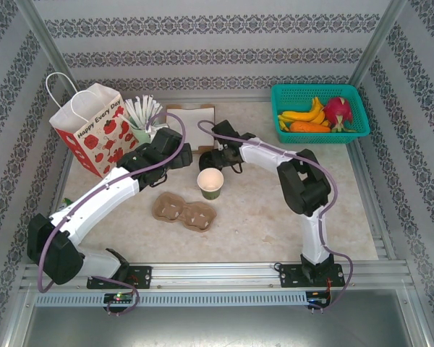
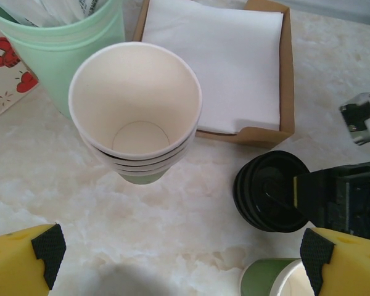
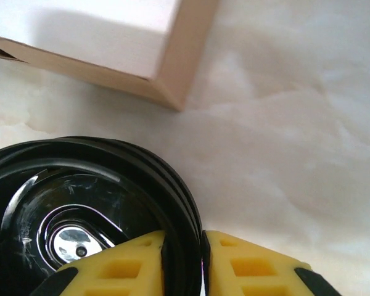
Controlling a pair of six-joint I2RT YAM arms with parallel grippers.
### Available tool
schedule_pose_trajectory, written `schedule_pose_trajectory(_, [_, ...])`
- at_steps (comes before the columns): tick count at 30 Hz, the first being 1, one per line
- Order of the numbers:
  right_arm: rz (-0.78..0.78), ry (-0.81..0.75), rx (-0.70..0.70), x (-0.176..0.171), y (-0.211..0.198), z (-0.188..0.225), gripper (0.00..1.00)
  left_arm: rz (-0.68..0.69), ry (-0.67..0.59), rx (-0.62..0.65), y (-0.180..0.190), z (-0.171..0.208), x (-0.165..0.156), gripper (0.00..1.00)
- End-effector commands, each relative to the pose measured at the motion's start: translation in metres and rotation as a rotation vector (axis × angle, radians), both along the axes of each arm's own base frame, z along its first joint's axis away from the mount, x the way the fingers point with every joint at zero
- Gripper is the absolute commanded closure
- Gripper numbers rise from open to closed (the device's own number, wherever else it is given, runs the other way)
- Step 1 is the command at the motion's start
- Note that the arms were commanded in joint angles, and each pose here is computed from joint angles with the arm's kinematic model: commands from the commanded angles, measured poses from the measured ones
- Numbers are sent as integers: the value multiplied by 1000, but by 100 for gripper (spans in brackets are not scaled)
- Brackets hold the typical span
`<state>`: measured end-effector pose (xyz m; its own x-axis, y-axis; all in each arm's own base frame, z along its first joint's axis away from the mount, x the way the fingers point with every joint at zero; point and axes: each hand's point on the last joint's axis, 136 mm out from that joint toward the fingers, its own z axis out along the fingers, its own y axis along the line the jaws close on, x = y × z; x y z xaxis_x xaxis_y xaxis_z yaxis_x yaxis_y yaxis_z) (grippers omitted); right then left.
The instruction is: Pack the takeout coffee
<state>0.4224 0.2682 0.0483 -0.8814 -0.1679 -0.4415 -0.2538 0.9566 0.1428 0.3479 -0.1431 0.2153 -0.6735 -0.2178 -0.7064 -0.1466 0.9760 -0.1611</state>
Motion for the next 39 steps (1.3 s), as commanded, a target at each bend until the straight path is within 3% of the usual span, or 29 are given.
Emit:
schedule_pose_trajectory(1, [-114, -51, -20, 4, -28, 18, 76, 5, -9, -55, -7, 1, 8, 0])
schedule_pose_trajectory(7, [-159, -55, 33, 4, -41, 20, 77, -9, 19, -93, -17, -7, 12, 0])
schedule_pose_trajectory(29, [-168, -123, 10, 8, -52, 37, 83, -33, 57, -142, -34, -12, 19, 0])
schedule_pose_trajectory(35, [-185, -181, 14, 6, -57, 54, 86, -101, 39, -211, -50, -7, 21, 0])
schedule_pose_trajectory(39, [-194, -240, 22, 3, -59, 72, 86, -244, 56, -270, -80, 0, 24, 0])
